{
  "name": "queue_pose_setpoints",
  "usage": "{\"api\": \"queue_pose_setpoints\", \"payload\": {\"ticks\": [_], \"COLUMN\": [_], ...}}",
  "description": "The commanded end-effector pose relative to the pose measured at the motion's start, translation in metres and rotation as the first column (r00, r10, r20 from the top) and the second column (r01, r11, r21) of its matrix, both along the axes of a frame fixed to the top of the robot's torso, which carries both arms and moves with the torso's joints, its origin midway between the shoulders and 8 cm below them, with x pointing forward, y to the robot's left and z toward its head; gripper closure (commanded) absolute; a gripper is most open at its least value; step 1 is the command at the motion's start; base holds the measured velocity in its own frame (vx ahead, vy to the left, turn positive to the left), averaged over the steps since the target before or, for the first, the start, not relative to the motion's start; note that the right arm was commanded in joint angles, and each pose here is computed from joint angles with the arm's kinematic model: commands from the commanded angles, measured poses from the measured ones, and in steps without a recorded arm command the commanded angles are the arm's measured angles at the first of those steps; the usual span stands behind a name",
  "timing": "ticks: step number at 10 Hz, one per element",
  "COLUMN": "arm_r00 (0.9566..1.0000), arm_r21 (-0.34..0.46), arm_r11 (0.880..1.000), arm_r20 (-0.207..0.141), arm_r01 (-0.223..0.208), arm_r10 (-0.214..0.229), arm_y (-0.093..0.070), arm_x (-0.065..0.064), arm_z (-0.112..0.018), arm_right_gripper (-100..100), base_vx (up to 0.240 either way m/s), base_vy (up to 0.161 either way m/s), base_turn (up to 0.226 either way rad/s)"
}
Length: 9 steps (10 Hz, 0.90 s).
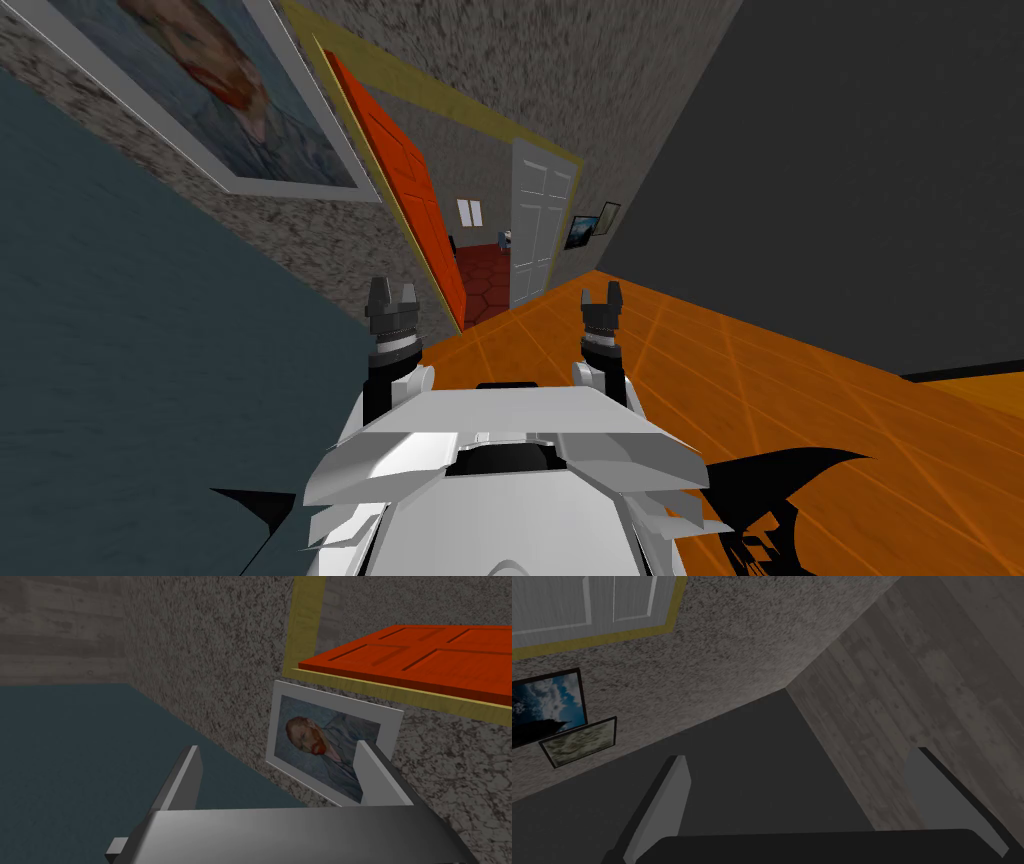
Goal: Push the door open
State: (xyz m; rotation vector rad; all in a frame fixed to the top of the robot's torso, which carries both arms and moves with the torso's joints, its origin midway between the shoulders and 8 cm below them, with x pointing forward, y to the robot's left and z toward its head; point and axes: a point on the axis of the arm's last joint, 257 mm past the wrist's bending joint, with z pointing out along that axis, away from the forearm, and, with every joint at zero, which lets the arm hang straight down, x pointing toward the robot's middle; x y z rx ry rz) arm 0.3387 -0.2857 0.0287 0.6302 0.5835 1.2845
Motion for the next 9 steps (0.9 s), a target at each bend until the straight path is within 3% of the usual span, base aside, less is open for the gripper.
{"api": "queue_pose_setpoints", "payload": {"ticks": [1, 5, 9], "arm_r00": [0.9995, 0.9948, 0.9846], "arm_r21": [0.000, 0.007, 0.019], "arm_r11": [1.000, 0.996, 0.988], "arm_r20": [-0.015, -0.049, -0.087], "arm_r01": [-0.028, -0.089, -0.151], "arm_r10": [0.028, 0.090, 0.152], "arm_y": [0.007, 0.024, 0.043], "arm_x": [0.007, 0.023, 0.039], "arm_z": [-0.009, -0.029, -0.052], "arm_right_gripper": [-100, -100, -100], "base_vx": [0.170, 0.144, 0.170], "base_vy": [-0.016, -0.029, -0.003], "base_turn": [-0.041, -0.031, -0.031]}}
